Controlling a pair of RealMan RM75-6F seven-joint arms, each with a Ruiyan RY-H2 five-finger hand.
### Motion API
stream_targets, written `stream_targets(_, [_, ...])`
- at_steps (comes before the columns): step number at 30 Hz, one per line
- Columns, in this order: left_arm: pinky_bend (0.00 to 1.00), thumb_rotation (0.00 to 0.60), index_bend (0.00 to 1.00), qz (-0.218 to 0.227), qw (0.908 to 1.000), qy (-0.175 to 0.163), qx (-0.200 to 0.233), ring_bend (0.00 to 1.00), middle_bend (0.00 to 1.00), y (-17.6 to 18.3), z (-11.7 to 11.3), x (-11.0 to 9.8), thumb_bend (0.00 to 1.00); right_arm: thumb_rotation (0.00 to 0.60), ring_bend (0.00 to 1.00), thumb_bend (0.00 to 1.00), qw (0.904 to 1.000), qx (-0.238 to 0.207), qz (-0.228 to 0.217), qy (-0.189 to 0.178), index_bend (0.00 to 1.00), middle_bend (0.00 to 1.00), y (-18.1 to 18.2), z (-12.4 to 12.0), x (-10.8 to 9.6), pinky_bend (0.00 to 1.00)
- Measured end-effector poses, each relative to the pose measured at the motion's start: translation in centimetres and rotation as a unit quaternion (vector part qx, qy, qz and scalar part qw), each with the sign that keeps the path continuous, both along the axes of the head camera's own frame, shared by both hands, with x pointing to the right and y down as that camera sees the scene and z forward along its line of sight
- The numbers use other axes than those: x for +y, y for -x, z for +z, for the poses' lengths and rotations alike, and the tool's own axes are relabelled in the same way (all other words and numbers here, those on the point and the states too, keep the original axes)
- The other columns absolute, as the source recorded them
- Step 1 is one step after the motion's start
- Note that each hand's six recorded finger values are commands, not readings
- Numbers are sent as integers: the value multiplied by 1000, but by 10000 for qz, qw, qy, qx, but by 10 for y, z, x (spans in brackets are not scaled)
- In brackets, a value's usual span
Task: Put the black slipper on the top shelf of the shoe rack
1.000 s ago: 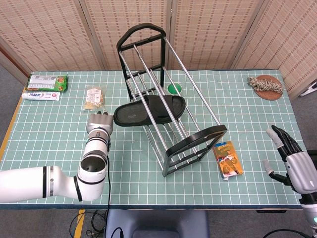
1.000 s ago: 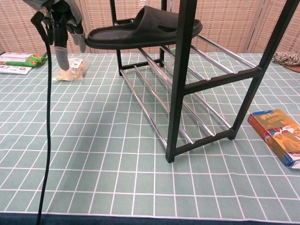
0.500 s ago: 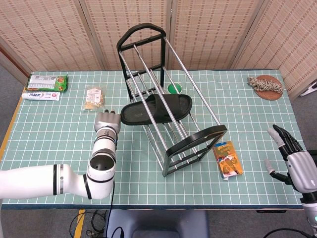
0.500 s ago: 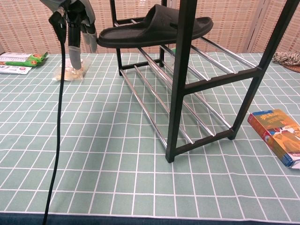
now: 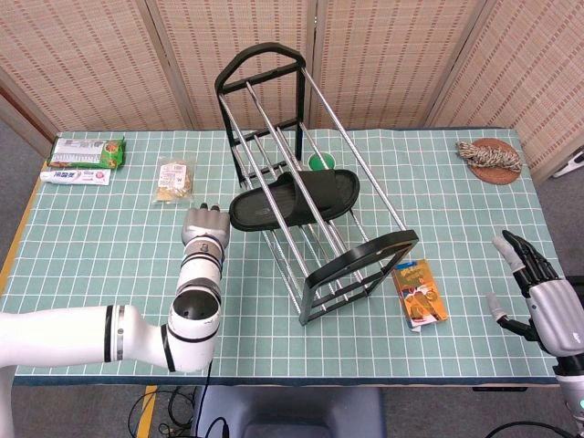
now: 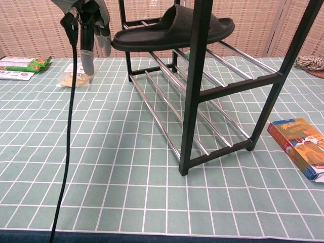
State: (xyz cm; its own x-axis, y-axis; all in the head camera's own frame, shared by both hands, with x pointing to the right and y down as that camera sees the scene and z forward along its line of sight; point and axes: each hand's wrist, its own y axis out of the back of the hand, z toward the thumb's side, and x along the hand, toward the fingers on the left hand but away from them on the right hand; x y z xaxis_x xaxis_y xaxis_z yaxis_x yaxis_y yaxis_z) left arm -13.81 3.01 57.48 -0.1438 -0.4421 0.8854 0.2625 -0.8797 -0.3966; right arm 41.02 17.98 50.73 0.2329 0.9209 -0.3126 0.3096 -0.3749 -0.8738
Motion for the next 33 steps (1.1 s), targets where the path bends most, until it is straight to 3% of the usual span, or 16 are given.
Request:
stream_targets(10, [165, 600, 119, -32, 9998, -189, -94, 0, 46, 9, -5, -7, 169, 600, 0, 447, 10000, 27, 15, 8, 0, 0, -2, 0, 0, 115])
stream_targets(22, [165, 600, 89, -376, 9983, -418, -164, 0, 38, 69, -16, -4, 170, 600, 0, 447, 9998, 155, 13, 127, 0, 0, -2, 7, 1, 115])
stream_targets(27, [165, 600, 69, -698, 9950, -694, 140, 0, 23, 117, -21, 7, 169, 600, 0, 446, 9994, 256, -55, 208, 0, 0, 4, 13, 2, 115])
stream_targets(33, [165, 600, 68, -683, 9881, -1192, 684, 0, 22, 154, -32, 18, 169, 600, 0, 447, 9985, 461, -113, 270, 0, 0, 11, 20, 5, 115])
